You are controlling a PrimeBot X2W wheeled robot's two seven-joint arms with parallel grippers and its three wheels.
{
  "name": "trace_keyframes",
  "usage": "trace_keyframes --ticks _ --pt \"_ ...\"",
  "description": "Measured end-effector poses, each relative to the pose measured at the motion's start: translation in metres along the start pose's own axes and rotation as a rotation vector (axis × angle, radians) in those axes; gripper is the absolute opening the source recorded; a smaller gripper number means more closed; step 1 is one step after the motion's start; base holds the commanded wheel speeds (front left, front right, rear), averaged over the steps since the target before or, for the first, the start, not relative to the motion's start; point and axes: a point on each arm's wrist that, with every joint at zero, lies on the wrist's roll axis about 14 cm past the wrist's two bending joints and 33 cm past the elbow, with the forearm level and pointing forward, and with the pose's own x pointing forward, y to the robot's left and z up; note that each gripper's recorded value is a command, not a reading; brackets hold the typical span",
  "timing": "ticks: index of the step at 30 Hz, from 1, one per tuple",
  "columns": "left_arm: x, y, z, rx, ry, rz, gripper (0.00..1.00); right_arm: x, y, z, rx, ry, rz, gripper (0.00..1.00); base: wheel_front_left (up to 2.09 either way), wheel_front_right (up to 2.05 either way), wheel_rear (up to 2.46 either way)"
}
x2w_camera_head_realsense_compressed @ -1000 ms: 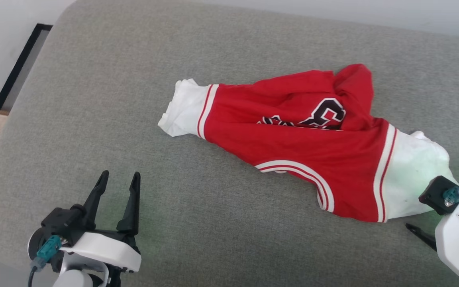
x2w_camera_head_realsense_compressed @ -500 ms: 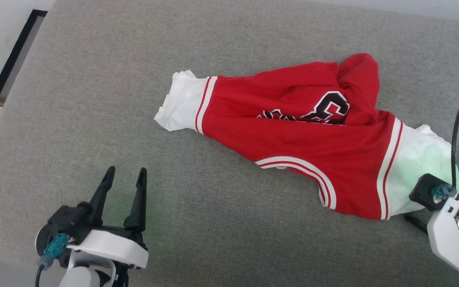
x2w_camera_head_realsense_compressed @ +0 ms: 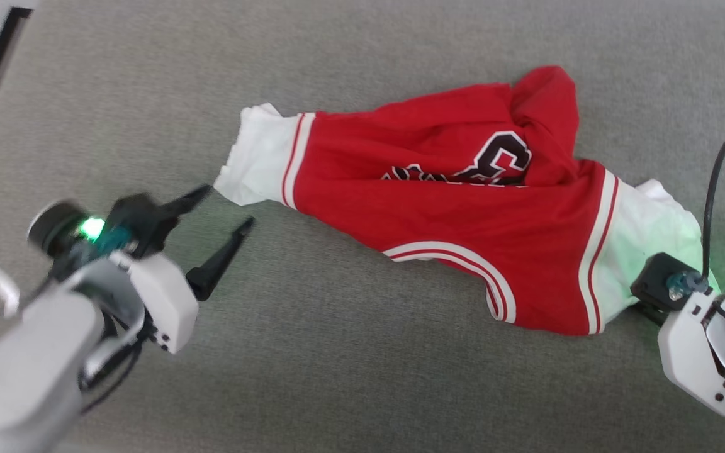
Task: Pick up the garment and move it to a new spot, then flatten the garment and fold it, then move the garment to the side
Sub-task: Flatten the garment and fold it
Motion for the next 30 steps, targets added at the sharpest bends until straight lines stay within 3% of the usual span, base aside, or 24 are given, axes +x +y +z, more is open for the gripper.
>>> trace_keyframes --ticks 3,6,12,18,19,22,23,30 --pt "0.015 -0.007 -0.010 0.043 0.220 -0.141 1.00 0.004 -0.001 0.001 0.010 0.001 0.006 0.00 0.00 0.00 0.00" --pt "0.024 0.005 -0.023 0.131 0.371 -0.175 1.00 0.008 -0.003 0.002 0.017 0.000 0.010 0.00 0.00 0.00 0.00" --pt "0.054 0.001 -0.038 0.116 0.479 -0.239 1.00 0.015 -0.005 0.001 0.037 -0.011 0.018 0.00 0.00 0.00 0.00" --pt "0.076 0.011 -0.055 0.131 0.542 -0.224 1.00 0.023 -0.004 -0.001 0.050 -0.016 0.031 0.00 0.00 0.00 0.00" --pt "0.077 0.010 -0.059 0.130 0.561 -0.229 0.96 0.024 -0.004 -0.001 0.051 -0.016 0.031 0.00 0.00 0.00 0.00" --pt "0.079 0.005 -0.064 0.116 0.584 -0.244 0.27 0.025 -0.005 -0.002 0.059 -0.017 0.032 0.00 0.00 0.00 0.00" --pt "0.080 0.005 -0.064 0.113 0.585 -0.245 0.00 0.025 -0.005 -0.002 0.062 -0.019 0.031 0.00 0.00 0.00 0.00" --pt "0.077 0.005 -0.051 0.069 0.525 -0.238 0.00 0.016 -0.015 0.009 0.084 -0.084 -0.022 0.00 0.00 0.00 0.00"
